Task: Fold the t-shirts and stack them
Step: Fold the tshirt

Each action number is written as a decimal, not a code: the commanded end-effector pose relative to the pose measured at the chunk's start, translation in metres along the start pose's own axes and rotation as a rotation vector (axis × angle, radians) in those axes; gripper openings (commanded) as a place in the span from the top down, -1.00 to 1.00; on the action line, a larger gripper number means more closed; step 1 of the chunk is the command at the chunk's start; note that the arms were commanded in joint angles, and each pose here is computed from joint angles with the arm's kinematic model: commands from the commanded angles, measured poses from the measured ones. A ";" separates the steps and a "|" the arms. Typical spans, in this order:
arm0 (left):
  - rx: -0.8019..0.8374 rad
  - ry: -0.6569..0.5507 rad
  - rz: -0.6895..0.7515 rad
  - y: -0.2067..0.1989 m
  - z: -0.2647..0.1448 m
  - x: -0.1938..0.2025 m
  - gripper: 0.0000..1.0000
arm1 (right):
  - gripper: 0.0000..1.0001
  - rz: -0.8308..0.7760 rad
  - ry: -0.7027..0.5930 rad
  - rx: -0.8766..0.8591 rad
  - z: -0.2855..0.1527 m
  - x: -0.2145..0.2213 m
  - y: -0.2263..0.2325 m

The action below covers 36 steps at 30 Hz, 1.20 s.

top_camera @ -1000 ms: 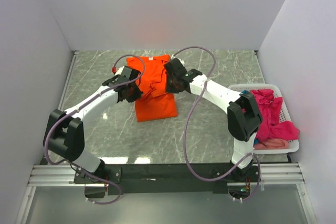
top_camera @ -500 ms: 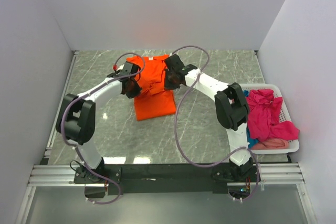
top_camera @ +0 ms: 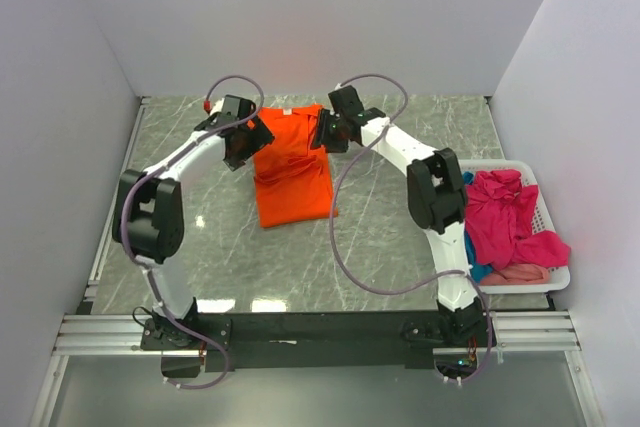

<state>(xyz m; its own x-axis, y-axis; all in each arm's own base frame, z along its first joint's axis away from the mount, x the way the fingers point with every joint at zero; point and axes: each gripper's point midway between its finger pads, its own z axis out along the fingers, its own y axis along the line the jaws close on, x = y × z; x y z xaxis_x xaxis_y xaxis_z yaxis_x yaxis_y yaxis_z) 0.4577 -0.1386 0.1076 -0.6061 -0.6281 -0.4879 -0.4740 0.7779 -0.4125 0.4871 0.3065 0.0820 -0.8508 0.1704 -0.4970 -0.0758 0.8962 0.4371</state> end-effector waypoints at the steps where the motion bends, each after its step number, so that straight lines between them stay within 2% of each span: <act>1: 0.076 -0.047 0.008 -0.008 -0.036 -0.008 -0.99 | -0.13 -0.036 -0.033 -0.081 -0.042 0.003 0.017; 3: 0.072 -0.014 0.019 0.005 -0.045 0.007 -0.99 | -0.19 -0.038 -0.040 -0.124 -0.062 0.009 0.024; 4: 0.076 0.013 0.017 0.010 -0.048 0.015 -0.99 | -0.22 -0.036 0.002 -0.118 -0.061 0.030 0.016; 5: 0.072 0.027 0.010 0.016 -0.051 0.021 -0.99 | -0.31 -0.054 0.001 -0.169 -0.075 0.034 0.026; 8: 0.075 0.050 -0.001 0.038 -0.067 0.045 -0.99 | -0.46 -0.119 0.028 -0.237 -0.077 0.059 0.042; 13: 0.089 0.063 -0.016 0.077 -0.095 0.077 -0.99 | -0.50 -0.193 0.079 -0.260 -0.060 0.076 0.069; 17: 0.004 0.077 -0.034 0.119 -0.106 0.098 -0.99 | -0.50 -0.209 0.112 -0.255 -0.033 0.089 0.082; 25: -0.013 0.049 -0.045 0.136 -0.120 0.101 -0.99 | -0.53 -0.207 0.080 -0.288 -0.004 0.076 0.106; 32: -0.031 0.039 -0.015 0.130 -0.117 0.091 -0.99 | -0.58 -0.206 0.078 -0.261 0.022 0.082 0.113; 36: -0.034 0.032 -0.004 0.130 -0.116 0.089 -0.99 | -0.58 -0.166 -0.049 -0.234 0.032 0.051 0.118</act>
<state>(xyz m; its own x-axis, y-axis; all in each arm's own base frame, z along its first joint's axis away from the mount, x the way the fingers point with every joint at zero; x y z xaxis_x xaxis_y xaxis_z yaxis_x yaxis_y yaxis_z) 0.2580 -0.0936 0.0841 -0.6442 -0.6385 -0.4210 -0.5146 0.7691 -0.3790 0.4169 0.4175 0.0541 -0.8645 -0.0434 -0.5008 -0.3301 0.8004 0.5003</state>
